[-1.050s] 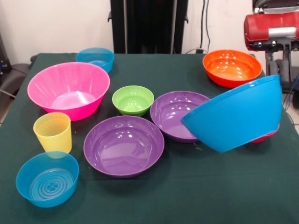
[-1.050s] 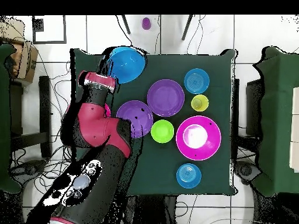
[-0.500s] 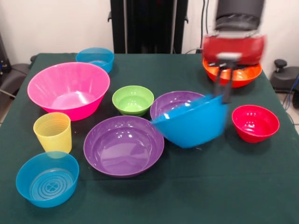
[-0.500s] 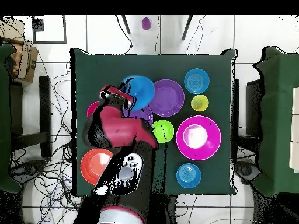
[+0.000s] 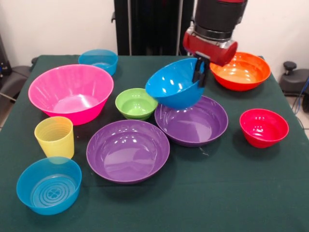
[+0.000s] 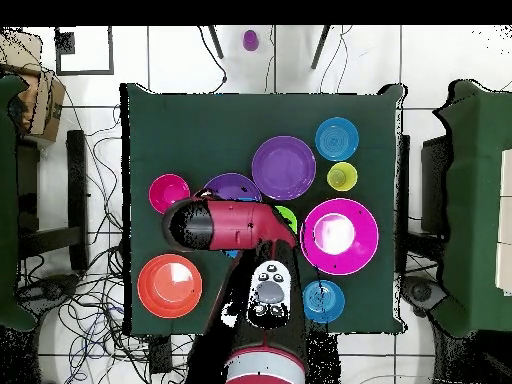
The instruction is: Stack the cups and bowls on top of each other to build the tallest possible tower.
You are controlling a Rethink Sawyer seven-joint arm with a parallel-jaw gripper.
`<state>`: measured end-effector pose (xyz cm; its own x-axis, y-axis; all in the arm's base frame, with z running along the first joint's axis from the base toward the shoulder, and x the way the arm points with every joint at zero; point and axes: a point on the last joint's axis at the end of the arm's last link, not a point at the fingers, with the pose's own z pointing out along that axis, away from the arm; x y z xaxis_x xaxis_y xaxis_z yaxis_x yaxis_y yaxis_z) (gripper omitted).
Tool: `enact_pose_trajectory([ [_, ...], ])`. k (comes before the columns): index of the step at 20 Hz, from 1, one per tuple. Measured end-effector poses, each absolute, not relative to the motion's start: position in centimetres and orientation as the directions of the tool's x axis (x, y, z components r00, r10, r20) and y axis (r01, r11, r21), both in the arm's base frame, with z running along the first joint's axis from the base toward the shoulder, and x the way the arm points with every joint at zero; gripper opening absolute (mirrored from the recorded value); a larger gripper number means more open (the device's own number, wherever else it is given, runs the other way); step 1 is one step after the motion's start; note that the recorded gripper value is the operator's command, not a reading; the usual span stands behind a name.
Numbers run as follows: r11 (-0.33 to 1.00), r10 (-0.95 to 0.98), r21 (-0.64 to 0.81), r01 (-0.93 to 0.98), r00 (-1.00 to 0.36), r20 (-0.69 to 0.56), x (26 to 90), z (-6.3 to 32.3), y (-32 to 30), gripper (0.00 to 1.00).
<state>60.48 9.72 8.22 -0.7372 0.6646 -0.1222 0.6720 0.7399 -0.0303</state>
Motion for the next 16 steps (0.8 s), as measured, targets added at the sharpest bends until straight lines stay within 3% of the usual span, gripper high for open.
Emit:
enact_pose_trajectory([
  [16, 0.809, 0.585, 0.011, 0.588, -0.803, -0.113, 60.2, 8.6, 14.4, 0.00],
])
